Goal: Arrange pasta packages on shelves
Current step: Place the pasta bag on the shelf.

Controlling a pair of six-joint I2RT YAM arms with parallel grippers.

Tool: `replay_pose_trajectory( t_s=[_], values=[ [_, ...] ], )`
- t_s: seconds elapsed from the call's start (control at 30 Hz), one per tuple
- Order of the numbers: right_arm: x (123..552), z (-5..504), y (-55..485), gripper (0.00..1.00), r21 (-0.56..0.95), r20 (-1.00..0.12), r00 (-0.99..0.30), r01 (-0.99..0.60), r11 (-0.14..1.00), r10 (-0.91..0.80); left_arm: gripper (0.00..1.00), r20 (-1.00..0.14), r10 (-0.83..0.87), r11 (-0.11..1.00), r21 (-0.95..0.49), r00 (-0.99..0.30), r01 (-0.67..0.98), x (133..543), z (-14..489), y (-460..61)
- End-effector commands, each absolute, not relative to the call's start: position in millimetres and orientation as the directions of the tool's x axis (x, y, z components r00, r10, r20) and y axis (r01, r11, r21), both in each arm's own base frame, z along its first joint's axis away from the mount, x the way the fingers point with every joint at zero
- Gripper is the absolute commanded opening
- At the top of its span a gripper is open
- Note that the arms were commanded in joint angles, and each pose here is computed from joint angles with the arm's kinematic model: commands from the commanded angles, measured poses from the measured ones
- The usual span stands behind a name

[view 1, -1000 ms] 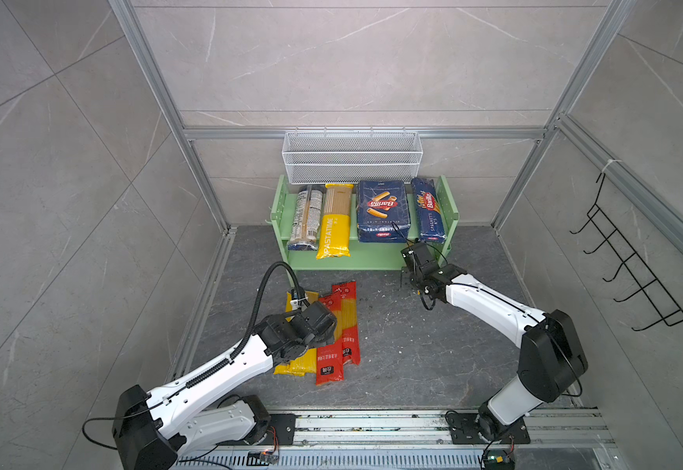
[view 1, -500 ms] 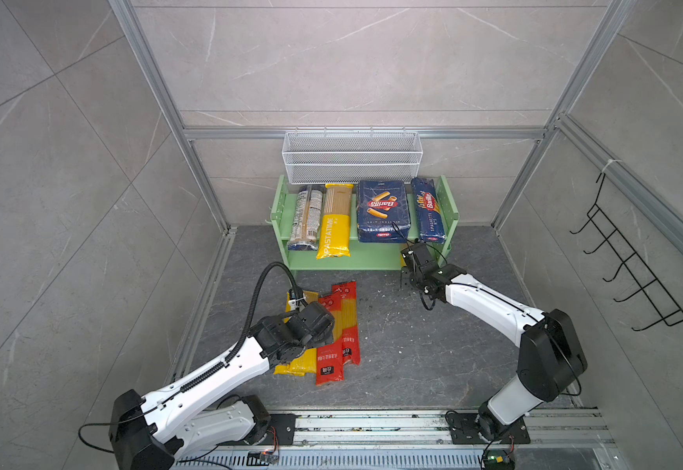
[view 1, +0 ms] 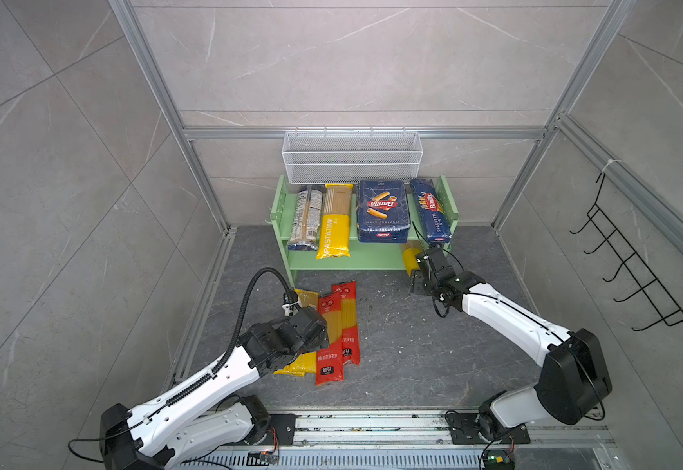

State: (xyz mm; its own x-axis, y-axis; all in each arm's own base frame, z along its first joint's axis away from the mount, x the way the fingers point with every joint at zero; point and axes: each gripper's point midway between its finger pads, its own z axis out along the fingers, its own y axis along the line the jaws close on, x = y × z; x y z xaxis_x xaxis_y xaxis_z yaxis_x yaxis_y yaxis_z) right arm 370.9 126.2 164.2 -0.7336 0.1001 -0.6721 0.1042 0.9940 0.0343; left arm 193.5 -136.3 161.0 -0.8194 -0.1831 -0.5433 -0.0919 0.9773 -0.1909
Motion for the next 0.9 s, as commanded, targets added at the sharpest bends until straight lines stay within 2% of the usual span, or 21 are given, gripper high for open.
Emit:
replay_pose_trajectory(
  t_s=[0.0, 0.43, 0.67, 0.87],
  values=[
    [364, 177, 120, 0.73, 0.059, -0.689, -0.713, 0.121, 0.991, 0.128, 0.96, -0.547, -0.205, 0.970, -0.223, -0.812, -0.095, 190, 164, -132],
    [317, 183, 148, 0.75, 0.112, -0.670, -0.735, 0.044, 0.993, 0.108, 0.96, -0.549, -0.231, 0.960, -0.262, -0.803, -0.097, 177, 168, -120],
    [266, 183, 193, 0.75, 0.152, -0.691, -0.720, -0.051, 0.987, 0.070, 0.96, -0.553, -0.231, 0.962, -0.252, -0.801, -0.103, 175, 170, -115],
    [237, 163, 239, 0.76, 0.134, -0.677, -0.736, -0.125, 0.983, -0.001, 0.96, -0.570, -0.235, 0.963, -0.245, -0.787, -0.111, 169, 173, -101]
  ],
)
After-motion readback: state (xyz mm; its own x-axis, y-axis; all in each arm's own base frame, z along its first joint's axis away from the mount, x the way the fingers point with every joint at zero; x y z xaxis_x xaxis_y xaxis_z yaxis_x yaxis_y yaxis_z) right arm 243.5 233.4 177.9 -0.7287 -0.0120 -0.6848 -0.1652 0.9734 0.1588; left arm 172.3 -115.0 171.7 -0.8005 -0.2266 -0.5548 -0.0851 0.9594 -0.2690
